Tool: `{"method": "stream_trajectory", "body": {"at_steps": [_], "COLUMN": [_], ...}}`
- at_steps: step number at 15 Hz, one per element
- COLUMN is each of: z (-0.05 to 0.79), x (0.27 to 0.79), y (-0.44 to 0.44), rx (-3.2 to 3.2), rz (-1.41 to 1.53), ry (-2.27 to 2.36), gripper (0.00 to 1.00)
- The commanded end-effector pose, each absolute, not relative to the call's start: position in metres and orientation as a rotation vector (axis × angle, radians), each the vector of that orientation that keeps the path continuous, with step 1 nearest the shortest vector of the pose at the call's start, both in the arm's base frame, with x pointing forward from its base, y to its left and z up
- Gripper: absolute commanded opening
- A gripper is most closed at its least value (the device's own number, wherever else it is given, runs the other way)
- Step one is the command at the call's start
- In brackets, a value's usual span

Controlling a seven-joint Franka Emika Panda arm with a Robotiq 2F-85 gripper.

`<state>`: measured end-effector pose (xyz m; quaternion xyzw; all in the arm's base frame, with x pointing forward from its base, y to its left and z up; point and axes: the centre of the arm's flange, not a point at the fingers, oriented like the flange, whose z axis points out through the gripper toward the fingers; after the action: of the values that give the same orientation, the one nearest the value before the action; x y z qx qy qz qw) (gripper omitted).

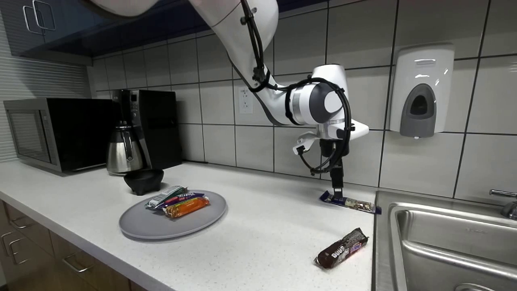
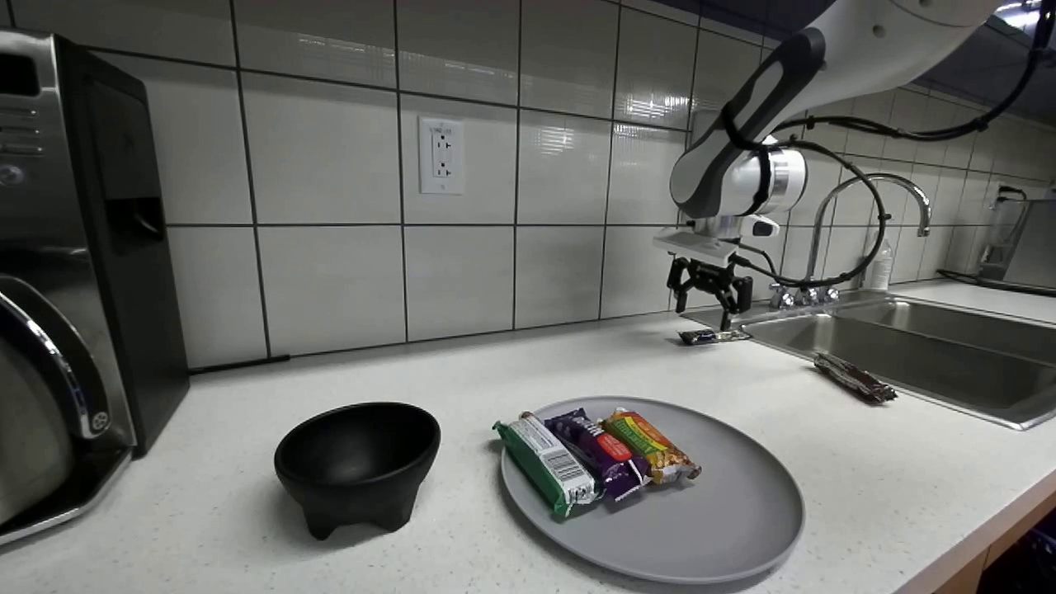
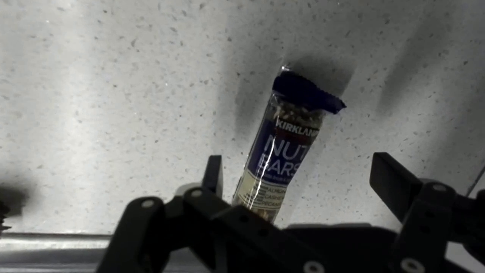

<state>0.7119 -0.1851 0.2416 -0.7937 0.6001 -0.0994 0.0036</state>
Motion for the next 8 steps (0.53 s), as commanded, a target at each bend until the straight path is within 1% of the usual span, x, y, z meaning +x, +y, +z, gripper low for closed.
{"method": "stream_trajectory", "body": {"at_steps": [1, 8], "z": [0.238, 0.226], "x": [0.728, 0.734], "y": [-0.196, -0.204], "rx": [-2.448, -2.436], "rz": [-0.300, -0.301], "ry": [1.931, 1.953], "gripper": [1.00, 1.00]}}
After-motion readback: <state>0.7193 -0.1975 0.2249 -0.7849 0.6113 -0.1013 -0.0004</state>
